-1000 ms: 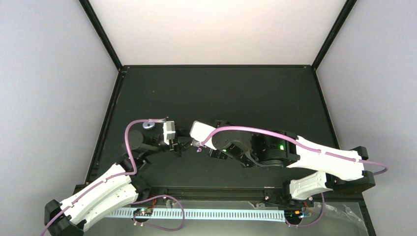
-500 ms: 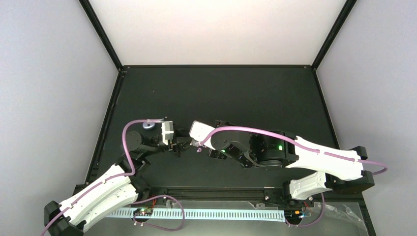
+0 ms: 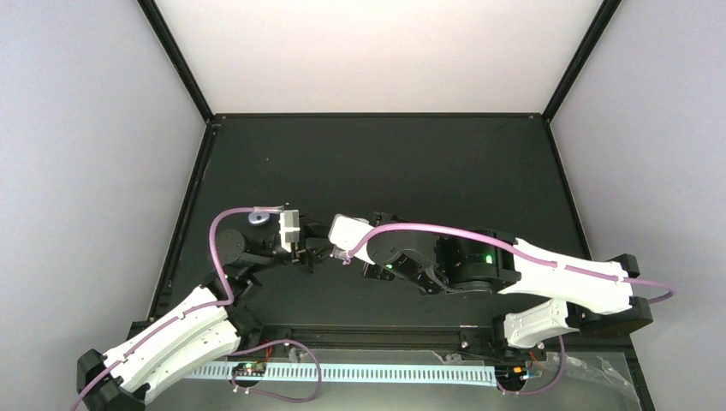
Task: Insert the wireless bluetooth earbuds into the charging case
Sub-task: Place the earbud in the charging case, then pick up the earbud from the center of the board.
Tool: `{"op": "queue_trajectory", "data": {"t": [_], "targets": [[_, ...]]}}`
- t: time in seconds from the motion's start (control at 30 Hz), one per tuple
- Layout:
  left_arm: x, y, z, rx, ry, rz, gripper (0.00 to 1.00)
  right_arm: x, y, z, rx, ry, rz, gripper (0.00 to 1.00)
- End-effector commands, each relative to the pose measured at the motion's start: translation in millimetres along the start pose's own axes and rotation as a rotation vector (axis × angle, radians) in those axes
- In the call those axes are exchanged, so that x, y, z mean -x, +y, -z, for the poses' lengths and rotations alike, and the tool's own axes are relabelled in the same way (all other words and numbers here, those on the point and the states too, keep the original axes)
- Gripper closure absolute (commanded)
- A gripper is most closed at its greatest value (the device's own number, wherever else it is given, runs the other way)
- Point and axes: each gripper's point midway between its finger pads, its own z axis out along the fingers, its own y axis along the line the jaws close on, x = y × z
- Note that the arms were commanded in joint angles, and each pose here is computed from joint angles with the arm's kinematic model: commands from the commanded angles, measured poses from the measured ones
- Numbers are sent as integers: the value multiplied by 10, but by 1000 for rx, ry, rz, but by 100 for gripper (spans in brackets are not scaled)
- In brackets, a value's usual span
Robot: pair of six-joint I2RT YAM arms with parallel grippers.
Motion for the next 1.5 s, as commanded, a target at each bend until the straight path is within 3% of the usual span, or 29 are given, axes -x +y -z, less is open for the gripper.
{"op": "queue_trajectory", "data": {"t": [0.0,0.13,0.5,0.7,0.83,0.93,1.13,1.27,1.47], "targets": [[367,-110,8,-27,-104,-52,99,4,156,15,75,-9,-9,99],[374,-119,7,-33,-106,-48,98,47,167,55,97,-25,-32,98],[246,-90,26,-21,-83,-30,98,299,-178,492,78,-161,-160,71],[228,-129,75,-31,-96,-9,98,290,-674,835,15,-296,-373,53],[270,-208,121,-58,-116,-9,98,-128,-1022,654,-29,-327,-607,45],[268,-242,131,-73,-111,-3,98,-593,-1053,302,-18,-268,-776,44],[236,-286,170,-83,-100,1,98,-1715,-581,-539,16,-48,-1074,47],[184,-308,197,-87,-84,2,98,-2352,-264,-877,-16,60,-1246,52],[106,-336,253,-85,-66,-2,98,-2912,-44,-1111,-99,179,-1315,54]]}}
